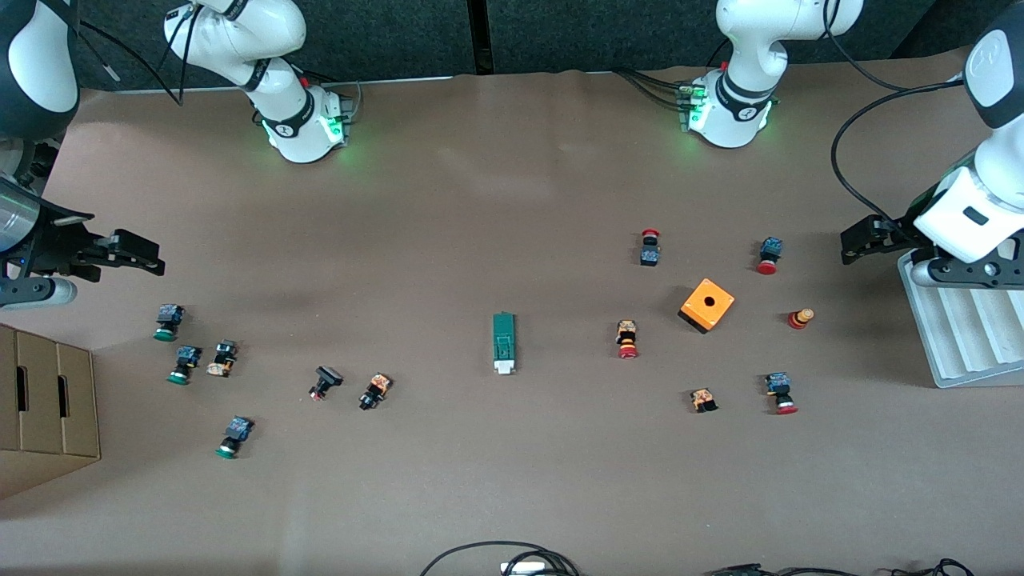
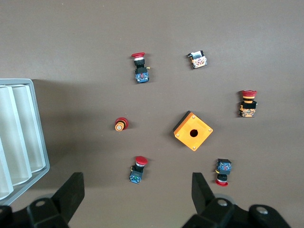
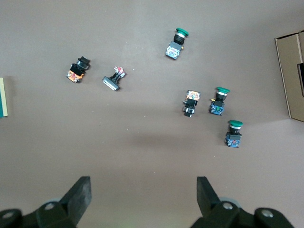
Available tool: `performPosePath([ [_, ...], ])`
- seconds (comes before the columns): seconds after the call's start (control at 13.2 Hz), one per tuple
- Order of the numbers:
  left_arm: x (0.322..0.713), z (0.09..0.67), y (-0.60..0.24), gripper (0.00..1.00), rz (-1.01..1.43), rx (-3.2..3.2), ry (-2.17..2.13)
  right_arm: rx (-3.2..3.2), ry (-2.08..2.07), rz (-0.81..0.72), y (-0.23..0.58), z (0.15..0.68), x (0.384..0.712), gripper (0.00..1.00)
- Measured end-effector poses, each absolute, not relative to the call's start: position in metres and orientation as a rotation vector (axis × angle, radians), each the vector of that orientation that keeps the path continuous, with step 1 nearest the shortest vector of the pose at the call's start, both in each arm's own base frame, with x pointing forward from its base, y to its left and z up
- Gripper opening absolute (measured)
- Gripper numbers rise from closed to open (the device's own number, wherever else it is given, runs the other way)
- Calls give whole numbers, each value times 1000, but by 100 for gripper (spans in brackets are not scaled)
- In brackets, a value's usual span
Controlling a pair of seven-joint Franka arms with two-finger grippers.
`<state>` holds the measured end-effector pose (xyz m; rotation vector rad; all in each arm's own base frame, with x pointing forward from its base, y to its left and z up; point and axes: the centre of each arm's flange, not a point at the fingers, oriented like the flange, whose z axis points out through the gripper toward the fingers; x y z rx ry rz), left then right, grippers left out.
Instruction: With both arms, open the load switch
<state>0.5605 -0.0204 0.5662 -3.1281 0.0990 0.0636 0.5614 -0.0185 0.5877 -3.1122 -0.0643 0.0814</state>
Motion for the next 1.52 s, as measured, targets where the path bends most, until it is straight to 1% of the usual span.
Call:
performPosePath([
  [0.68, 561, 566, -20, 100, 64, -3128, 97, -3112, -62, 81, -19, 588, 561, 100],
  [0.98, 559, 565, -26, 100, 81, -3129, 34, -3112, -61, 80, -20, 588, 561, 100],
  [1.21, 557, 566, -58, 100, 77, -3127, -18, -3112, -60, 79, -20, 588, 561, 100],
  [1.52, 545, 573, -131, 100, 52, -3122, -127, -3113, -60, 78, -20, 588, 562, 100],
])
